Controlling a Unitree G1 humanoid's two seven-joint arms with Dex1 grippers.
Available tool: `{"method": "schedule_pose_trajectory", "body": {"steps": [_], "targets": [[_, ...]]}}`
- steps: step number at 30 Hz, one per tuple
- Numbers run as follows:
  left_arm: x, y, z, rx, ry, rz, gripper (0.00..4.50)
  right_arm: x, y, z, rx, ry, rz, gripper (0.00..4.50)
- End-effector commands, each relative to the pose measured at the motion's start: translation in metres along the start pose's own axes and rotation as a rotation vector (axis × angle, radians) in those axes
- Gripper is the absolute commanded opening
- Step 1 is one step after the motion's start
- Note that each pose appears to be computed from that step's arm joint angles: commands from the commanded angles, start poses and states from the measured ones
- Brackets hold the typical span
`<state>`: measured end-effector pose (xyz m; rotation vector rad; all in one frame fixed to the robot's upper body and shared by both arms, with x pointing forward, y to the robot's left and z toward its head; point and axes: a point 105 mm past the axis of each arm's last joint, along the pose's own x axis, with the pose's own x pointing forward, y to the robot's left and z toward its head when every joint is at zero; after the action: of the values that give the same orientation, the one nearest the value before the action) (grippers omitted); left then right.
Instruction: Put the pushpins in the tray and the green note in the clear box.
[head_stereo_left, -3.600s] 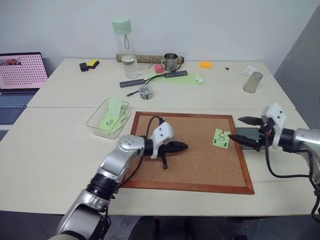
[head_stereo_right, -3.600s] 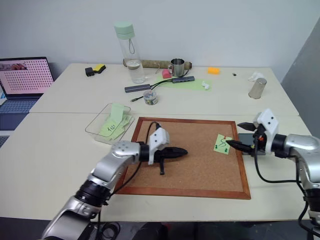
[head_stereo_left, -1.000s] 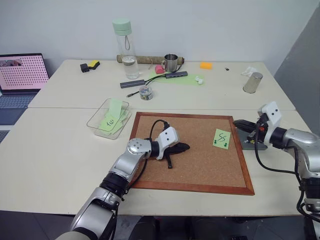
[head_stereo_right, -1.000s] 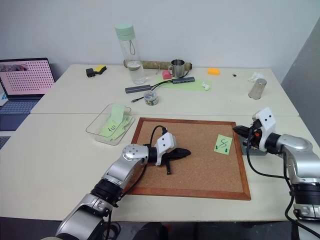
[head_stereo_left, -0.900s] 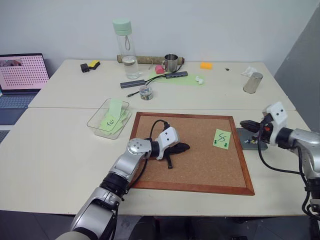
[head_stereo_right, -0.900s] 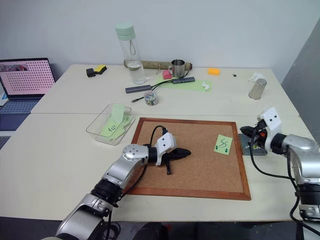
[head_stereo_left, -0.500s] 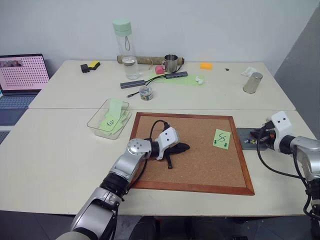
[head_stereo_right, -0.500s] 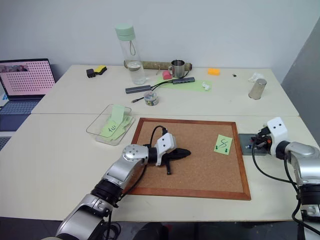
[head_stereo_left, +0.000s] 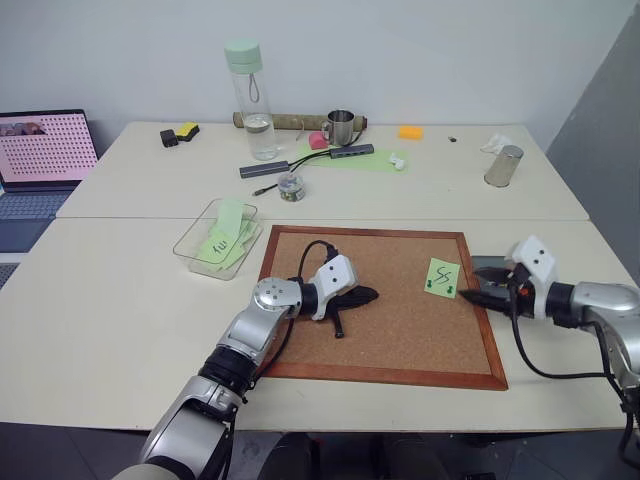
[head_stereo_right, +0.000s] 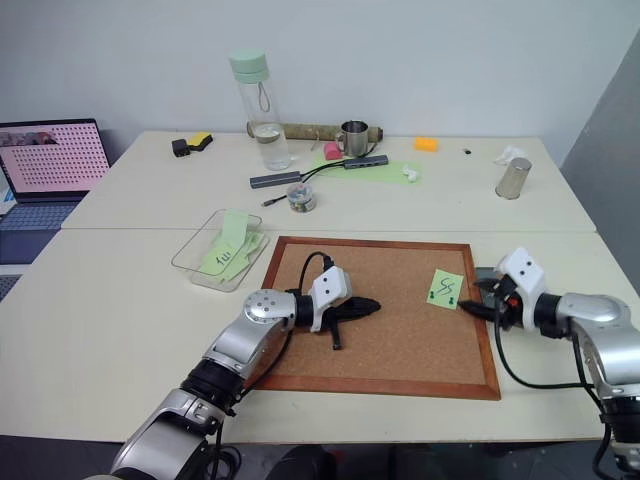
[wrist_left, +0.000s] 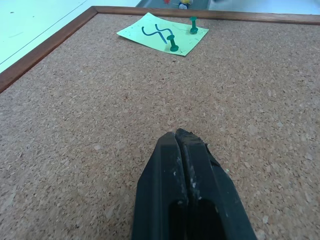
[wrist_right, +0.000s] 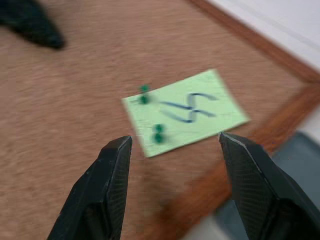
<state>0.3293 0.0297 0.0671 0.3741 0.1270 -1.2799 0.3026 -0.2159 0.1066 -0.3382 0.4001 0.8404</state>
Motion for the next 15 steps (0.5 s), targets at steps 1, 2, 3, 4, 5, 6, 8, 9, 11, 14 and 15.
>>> {"method": "schedule_pose_trajectory", "body": {"steps": [1, 2, 3, 4, 5, 6, 8, 9, 11, 14, 15], "targets": [[-0.002, -0.011, -0.03, -0.053, 0.103, -0.028, 0.0, 0.008, 0.006, 0.015, -0.035, -0.05, 0.023, 2.87], [-0.003, -0.011, -0.03, -0.053, 0.104, -0.028, 0.0, 0.01, 0.005, 0.016, -0.034, -0.053, 0.021, 2.87], [-0.003, -0.011, -0.031, -0.053, 0.105, -0.028, 0.0, 0.012, 0.004, 0.016, -0.032, -0.056, 0.018, 2.87], [-0.003, -0.011, -0.031, -0.054, 0.105, -0.028, 0.0, 0.014, 0.003, 0.016, -0.028, -0.059, 0.016, 2.87], [-0.003, -0.011, -0.031, -0.054, 0.106, -0.027, 0.0, 0.016, 0.003, 0.016, -0.024, -0.062, 0.015, 2.87], [-0.003, -0.011, -0.031, -0.054, 0.106, -0.027, 0.0, 0.018, 0.002, 0.016, -0.02, -0.065, 0.015, 2.87], [-0.003, -0.011, -0.031, -0.055, 0.106, -0.026, 0.0, 0.019, 0.001, 0.016, -0.01, -0.068, 0.015, 2.87], [-0.003, -0.012, -0.031, -0.055, 0.106, -0.025, 0.0, 0.02, 0.001, 0.015, -0.007, -0.069, 0.015, 2.71], [-0.003, -0.012, -0.031, -0.055, 0.106, -0.024, 0.0, 0.02, 0.0, 0.014, 0.001, -0.07, 0.014, 2.42], [-0.003, -0.012, -0.031, -0.056, 0.107, -0.023, 0.0, 0.019, -0.001, 0.012, 0.008, -0.066, 0.013, 1.83], [-0.003, -0.012, -0.031, -0.056, 0.108, -0.024, 0.0, 0.019, -0.001, 0.011, 0.01, -0.065, 0.012, 1.67]]}}
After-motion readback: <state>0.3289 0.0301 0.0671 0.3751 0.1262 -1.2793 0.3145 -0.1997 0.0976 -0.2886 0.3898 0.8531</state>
